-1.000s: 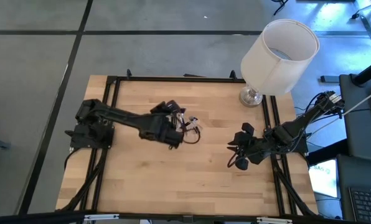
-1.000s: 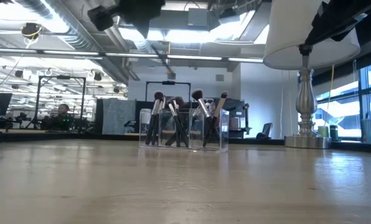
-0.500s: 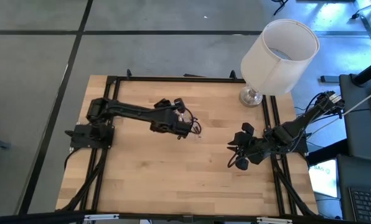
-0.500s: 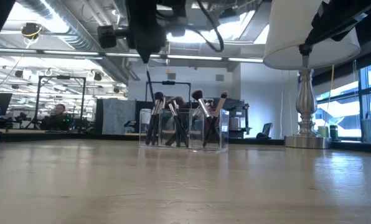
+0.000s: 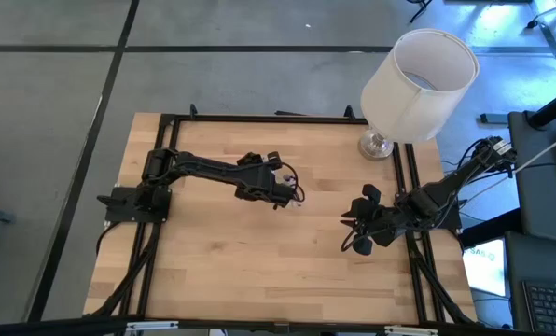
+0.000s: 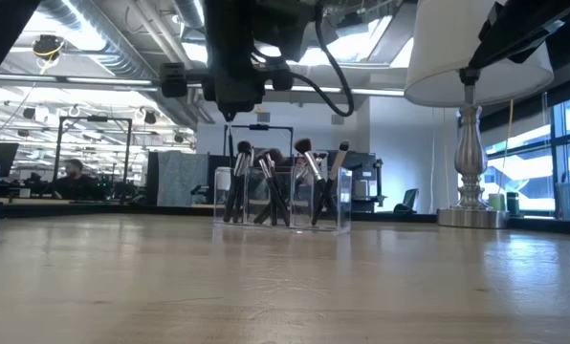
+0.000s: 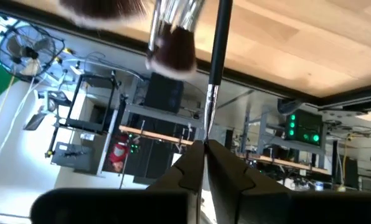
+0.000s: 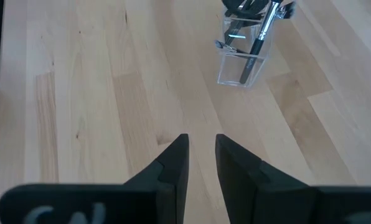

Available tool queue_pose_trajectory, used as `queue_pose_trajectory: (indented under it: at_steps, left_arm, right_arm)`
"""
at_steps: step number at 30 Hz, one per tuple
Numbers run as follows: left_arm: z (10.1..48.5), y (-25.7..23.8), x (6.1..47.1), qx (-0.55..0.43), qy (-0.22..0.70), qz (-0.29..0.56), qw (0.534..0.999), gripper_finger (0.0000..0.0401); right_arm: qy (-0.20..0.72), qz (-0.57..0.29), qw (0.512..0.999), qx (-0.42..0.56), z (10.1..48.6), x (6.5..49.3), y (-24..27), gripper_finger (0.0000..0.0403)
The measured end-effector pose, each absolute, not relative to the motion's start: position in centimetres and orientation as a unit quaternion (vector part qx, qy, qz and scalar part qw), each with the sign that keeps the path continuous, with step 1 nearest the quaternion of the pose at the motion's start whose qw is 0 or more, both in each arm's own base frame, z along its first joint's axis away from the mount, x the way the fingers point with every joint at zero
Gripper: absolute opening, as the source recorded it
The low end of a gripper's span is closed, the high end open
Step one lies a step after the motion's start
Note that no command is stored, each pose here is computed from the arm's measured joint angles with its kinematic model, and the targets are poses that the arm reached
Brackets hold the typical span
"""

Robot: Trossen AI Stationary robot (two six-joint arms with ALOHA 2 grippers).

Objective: Put items in baskets/containers
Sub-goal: Put the eyeshadow brush into the transparent organizer, then return to Home Position

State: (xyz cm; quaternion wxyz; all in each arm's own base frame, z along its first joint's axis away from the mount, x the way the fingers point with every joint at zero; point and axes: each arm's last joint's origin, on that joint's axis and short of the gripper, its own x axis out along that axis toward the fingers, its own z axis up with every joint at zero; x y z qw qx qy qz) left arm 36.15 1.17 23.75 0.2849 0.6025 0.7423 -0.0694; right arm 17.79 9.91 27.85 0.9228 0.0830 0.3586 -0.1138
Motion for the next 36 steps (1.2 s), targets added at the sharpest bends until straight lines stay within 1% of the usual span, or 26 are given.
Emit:
queue_pose_trajectory:
  at_steps: [4, 8, 9, 11, 12, 13, 14, 16, 17, 18, 20, 21, 23, 26, 28, 30, 33, 36]
  left_arm:
    - [23.6, 1.0, 36.4, 0.605, 0.736, -0.088, 0.291, 0.0035]
    - [23.6, 1.0, 36.4, 0.605, 0.736, -0.089, 0.29, 0.0063]
    - [23.6, 1.0, 36.4, 0.607, 0.736, -0.083, 0.288, 0.007]
    - [23.8, 1.0, 36.4, 0.613, 0.734, -0.043, 0.29, 0.0082]
    - [23.8, 0.9, 36.5, 0.61, 0.732, -0.009, 0.304, 0.0087]
    - [23.9, 0.9, 36.6, 0.596, 0.728, 0.033, 0.337, 0.009]
    - [24.1, 0.9, 36.7, 0.57, 0.72, 0.084, 0.387, 0.0092]
    - [24.8, 0.9, 37.0, 0.488, 0.683, 0.198, 0.507, 0.0092]
    - [25.4, 1.0, 36.9, 0.443, 0.663, 0.243, 0.552, 0.009]
    - [26.0, 1.0, 36.6, 0.398, 0.646, 0.281, 0.588, 0.0086]
    - [27.0, 1.2, 36.1, 0.321, 0.62, 0.327, 0.637, 0.0076]
    - [27.4, 1.3, 35.8, 0.289, 0.613, 0.335, 0.655, 0.0069]
    - [28.3, 1.3, 35.3, 0.246, 0.609, 0.323, 0.681, 0.0056]
    - [29.2, 1.2, 34.7, 0.218, 0.572, 0.308, 0.728, 0.0035]
    - [29.7, 1.2, 34.3, 0.204, 0.512, 0.311, 0.774, 0.0022]
    - [30.1, 1.4, 33.5, 0.191, 0.447, 0.308, 0.818, 0.0011]
    - [29.8, 1.9, 31.6, 0.16, 0.358, 0.276, 0.877, 0.0003]
    - [28.7, 2.4, 29.4, 0.116, 0.275, 0.246, 0.922, 0.0004]
  right_arm:
    - [0.359, -0.114, 0.923, 0.083, 27.9, 17.8, 9.9, 0.0079]
    - [0.359, -0.113, 0.923, 0.08, 27.9, 17.8, 9.9, 0.0079]
    - [0.359, -0.112, 0.923, 0.079, 27.9, 17.8, 9.9, 0.0079]
    - [0.36, -0.11, 0.924, 0.073, 27.9, 17.8, 9.9, 0.0079]
    - [0.36, -0.109, 0.924, 0.071, 27.9, 17.8, 9.9, 0.0079]
    - [0.36, -0.109, 0.924, 0.07, 27.9, 17.8, 9.9, 0.0079]
    - [0.36, -0.109, 0.924, 0.067, 27.9, 17.8, 9.9, 0.0079]
    - [0.357, -0.111, 0.926, 0.06, 27.9, 17.8, 9.9, 0.0079]
    - [0.356, -0.11, 0.927, 0.055, 27.9, 17.8, 9.9, 0.0079]
    - [0.355, -0.109, 0.927, 0.052, 27.9, 17.8, 9.9, 0.0079]
    - [0.354, -0.104, 0.929, 0.045, 28.0, 17.9, 9.9, 0.0079]
    - [0.352, -0.102, 0.93, 0.044, 28.0, 17.9, 10.0, 0.0079]
    - [0.348, -0.102, 0.931, 0.037, 28.0, 18.0, 10.0, 0.0079]
    - [0.333, -0.126, 0.934, 0.008, 27.9, 18.1, 9.8, 0.0079]
    - [0.315, -0.171, 0.933, -0.029, 27.3, 18.1, 9.5, 0.0079]
    - [0.282, -0.241, 0.926, -0.066, 26.5, 18.1, 8.9, 0.0079]
    - [0.239, -0.347, 0.895, -0.145, 25.3, 17.8, 7.5, 0.0079]
    - [0.228, -0.399, 0.874, -0.161, 24.5, 17.9, 6.3, 0.0079]
